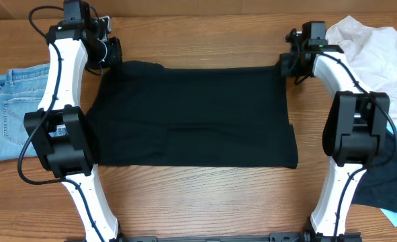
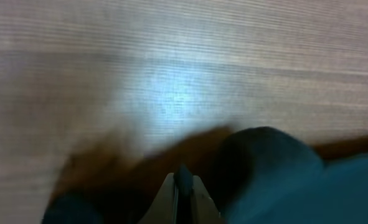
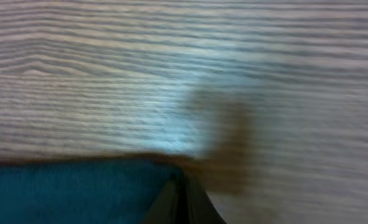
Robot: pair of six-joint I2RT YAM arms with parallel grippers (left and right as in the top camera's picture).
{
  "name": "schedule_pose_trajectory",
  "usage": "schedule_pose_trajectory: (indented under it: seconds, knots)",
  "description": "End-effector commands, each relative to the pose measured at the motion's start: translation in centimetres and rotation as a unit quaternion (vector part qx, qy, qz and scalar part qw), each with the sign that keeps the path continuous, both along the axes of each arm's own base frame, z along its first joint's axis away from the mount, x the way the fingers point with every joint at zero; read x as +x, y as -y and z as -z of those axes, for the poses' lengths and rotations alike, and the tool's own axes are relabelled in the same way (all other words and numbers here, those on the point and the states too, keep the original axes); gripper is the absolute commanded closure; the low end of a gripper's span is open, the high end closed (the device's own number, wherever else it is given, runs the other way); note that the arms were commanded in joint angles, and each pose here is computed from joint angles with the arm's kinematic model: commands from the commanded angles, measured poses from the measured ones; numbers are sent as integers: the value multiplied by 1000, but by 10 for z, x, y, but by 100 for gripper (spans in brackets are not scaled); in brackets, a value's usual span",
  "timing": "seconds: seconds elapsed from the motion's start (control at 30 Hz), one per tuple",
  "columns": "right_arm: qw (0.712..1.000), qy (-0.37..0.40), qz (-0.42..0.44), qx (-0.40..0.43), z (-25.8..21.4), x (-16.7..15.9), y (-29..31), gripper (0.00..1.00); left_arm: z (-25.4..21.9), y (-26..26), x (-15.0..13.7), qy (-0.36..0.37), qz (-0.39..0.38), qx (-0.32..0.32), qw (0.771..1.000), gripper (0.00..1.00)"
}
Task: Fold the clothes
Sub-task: 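Grasp the far edge with both grippers and fold it toward the near edge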
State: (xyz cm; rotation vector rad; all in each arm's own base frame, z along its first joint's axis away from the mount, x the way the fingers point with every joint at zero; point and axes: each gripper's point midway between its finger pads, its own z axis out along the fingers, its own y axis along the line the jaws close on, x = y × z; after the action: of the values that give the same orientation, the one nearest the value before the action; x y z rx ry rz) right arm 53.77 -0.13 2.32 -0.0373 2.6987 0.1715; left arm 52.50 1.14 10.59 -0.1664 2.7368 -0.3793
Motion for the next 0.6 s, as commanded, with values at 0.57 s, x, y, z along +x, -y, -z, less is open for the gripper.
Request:
schedule_pose_trajectory:
  seconds: [0.57]
  knots:
    - [990,-137,37,0,-81,-101,12,96,-10,-8,-80,-145,-29,-20,989,96]
